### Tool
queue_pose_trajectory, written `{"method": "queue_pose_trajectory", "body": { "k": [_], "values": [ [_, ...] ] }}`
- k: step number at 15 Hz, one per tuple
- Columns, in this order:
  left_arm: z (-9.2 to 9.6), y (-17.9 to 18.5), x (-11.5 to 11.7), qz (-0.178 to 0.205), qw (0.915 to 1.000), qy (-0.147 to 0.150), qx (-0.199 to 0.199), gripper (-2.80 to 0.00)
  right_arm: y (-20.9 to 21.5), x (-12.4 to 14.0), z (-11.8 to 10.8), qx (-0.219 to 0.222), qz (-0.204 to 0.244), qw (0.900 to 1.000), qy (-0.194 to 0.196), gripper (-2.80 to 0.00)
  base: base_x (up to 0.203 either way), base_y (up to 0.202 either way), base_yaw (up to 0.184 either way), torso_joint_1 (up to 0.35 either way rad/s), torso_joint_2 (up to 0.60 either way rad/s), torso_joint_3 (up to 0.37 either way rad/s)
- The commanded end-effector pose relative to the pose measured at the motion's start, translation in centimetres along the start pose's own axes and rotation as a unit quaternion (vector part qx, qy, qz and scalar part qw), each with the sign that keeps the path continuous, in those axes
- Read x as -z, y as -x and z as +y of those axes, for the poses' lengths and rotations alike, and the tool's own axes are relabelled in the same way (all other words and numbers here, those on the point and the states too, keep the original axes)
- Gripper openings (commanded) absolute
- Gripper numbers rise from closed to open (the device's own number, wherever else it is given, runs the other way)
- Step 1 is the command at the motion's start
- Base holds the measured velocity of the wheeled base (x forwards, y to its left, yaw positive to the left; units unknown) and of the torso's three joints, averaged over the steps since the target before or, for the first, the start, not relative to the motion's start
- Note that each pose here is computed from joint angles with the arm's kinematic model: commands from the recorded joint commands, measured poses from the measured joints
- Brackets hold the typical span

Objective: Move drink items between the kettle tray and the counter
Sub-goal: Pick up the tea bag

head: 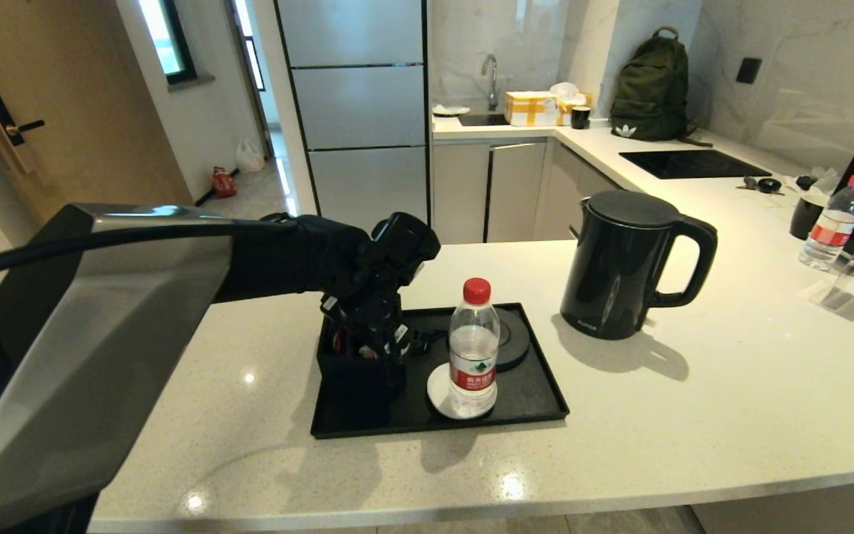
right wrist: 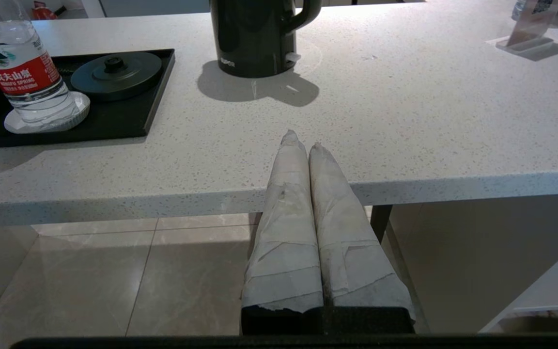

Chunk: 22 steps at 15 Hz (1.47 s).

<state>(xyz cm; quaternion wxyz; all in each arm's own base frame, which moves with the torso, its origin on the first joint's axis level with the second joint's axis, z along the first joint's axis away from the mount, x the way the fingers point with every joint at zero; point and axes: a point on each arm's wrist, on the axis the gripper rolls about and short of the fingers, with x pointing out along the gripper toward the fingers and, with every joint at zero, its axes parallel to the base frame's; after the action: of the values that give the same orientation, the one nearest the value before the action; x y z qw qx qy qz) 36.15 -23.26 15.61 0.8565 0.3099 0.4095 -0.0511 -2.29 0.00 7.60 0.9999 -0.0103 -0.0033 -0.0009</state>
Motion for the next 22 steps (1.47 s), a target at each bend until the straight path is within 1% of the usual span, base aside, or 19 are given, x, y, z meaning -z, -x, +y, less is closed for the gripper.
{"method": "queue_pose_trajectory", "body": {
  "k": [1, 5, 6, 10, 11, 18, 22],
  "values": [
    [0.1, 0.1, 0.1, 0.001, 1.0000, -0.001, -0.001, 0.00, 0.0, 0.0, 0.0, 0.000, 0.001, 1.000, 0.000, -2.80, 0.000, 0.000, 0.000, 0.000, 0.00, 0.000],
    [-0.1, 0.7, 0.0, -0.006, 1.0000, -0.001, -0.003, 0.00, 0.0, 0.0, 0.0, 0.000, 0.001, 1.000, 0.000, -2.80, 0.000, 0.000, 0.000, 0.000, 0.00, 0.000],
    [-0.7, 0.8, 0.0, -0.005, 0.9999, -0.008, -0.004, 0.00, 0.0, 0.0, 0.0, 0.000, 0.001, 1.000, 0.000, -2.80, 0.000, 0.000, 0.000, 0.000, 0.00, 0.000],
    [-1.3, 0.6, 0.2, -0.001, 0.9999, -0.016, -0.003, 0.00, 0.0, 0.0, 0.0, 0.000, 0.001, 1.000, 0.000, -2.80, 0.000, 0.000, 0.000, 0.000, 0.00, 0.000],
    [-1.6, 0.0, 0.3, 0.006, 0.9998, -0.019, -0.002, 0.00, 0.0, 0.0, 0.0, 0.000, 0.001, 1.000, 0.000, -2.80, 0.000, 0.000, 0.000, 0.000, 0.00, 0.000],
    [-2.0, -0.6, 0.3, 0.011, 0.9997, -0.023, -0.002, 0.00, 0.0, 0.0, 0.0, 0.000, 0.001, 1.000, 0.000, -2.80, 0.000, 0.000, 0.000, 0.000, 0.00, 0.000],
    [-2.4, -0.9, 0.4, 0.015, 0.9994, -0.030, -0.002, 0.00, 0.0, 0.0, 0.0, 0.000, 0.001, 1.000, 0.000, -2.80, 0.000, 0.000, 0.000, 0.000, 0.00, 0.000]
  ]
}}
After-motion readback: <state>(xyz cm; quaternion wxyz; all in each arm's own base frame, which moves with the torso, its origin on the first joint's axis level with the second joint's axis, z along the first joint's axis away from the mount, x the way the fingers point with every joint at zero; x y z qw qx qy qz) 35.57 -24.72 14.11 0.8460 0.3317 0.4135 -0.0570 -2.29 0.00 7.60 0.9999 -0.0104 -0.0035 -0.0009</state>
